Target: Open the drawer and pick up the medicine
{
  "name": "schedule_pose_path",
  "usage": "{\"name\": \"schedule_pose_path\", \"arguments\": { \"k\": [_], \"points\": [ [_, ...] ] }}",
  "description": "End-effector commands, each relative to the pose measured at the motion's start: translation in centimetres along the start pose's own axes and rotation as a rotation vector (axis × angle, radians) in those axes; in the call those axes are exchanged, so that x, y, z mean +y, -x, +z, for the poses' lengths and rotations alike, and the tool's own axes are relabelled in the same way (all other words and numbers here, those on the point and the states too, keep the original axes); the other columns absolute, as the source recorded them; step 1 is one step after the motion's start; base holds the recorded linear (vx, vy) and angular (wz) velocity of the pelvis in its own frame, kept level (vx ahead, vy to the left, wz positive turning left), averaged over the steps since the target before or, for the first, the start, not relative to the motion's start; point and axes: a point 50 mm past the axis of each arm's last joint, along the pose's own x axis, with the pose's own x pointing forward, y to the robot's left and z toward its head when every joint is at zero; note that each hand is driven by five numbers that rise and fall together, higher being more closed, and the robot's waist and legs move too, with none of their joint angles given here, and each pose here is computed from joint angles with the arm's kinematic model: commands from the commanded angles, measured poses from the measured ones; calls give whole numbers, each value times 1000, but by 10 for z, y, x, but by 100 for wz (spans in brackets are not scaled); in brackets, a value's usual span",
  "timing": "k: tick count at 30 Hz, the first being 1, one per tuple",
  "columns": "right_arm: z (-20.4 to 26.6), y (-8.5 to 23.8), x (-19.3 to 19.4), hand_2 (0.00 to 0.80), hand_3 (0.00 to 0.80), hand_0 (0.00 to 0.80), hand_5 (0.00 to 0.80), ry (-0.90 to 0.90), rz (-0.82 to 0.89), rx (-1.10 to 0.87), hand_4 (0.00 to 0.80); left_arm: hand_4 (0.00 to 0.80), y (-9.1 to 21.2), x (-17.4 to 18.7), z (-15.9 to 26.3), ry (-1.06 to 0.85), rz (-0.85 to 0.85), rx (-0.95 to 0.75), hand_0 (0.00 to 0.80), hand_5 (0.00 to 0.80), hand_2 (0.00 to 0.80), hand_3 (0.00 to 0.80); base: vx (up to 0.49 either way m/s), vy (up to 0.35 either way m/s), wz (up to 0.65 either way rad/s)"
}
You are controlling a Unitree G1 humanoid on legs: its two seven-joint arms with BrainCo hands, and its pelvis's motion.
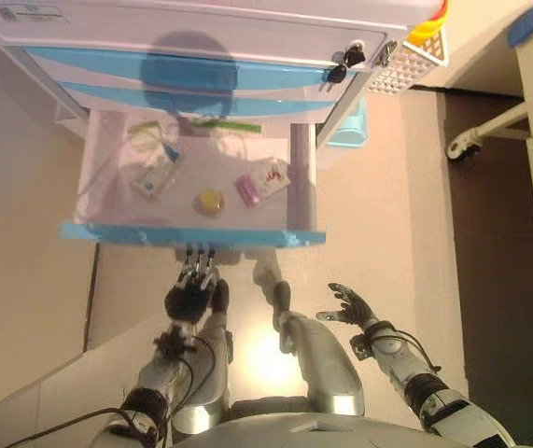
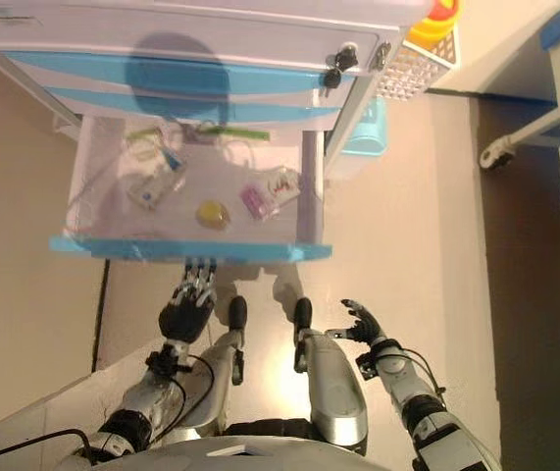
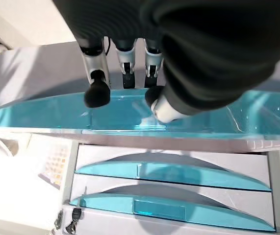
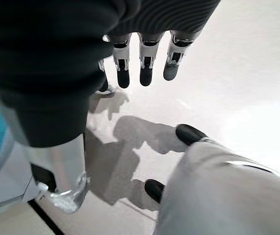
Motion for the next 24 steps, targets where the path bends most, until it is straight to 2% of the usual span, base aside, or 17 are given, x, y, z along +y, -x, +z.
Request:
{"name": "schedule_pose_path", "arguments": {
  "k": [1, 2, 6, 7, 12, 17, 24],
  "points": [
    [-47, 25, -7, 0, 0, 0, 0, 38, 3, 146, 0, 800, 7, -17, 21, 10, -280, -142, 800, 800, 800, 800, 98, -25, 18],
    [-50, 27, -6, 0, 0, 0, 0, 34, 2, 160, 0, 800, 14, -12, 19, 15, -234, -138, 800, 800, 800, 800, 117, -25, 18],
    [-70, 34, 2, 0, 0, 0, 0, 37, -4, 259, 0, 800, 58, 19, 14, 66, 136, -157, 800, 800, 800, 800, 116, -27, 22],
    [-77, 38, 5, 0, 0, 0, 0, 43, -7, 298, 0, 800, 73, 28, 12, 49, 267, -122, 800, 800, 800, 800, 85, -29, 23],
    [-98, 49, 6, 0, 0, 0, 0, 73, -52, 424, 0, 800, 131, 49, 16, 0, 700, -81, 800, 800, 800, 800, 70, -4, 5],
    [-109, 57, 3, 0, 0, 0, 0, 83, -88, 500, 0, 800, 156, 54, 22, -57, 879, -62, 800, 800, 800, 800, 45, 21, 5],
    [-114, 60, 8, 0, 0, 0, 0, 54, -118, 516, 0, 800, 163, 60, 30, -220, 1131, -35, 800, 800, 800, 800, 8, 7, 8]
  ]
}}
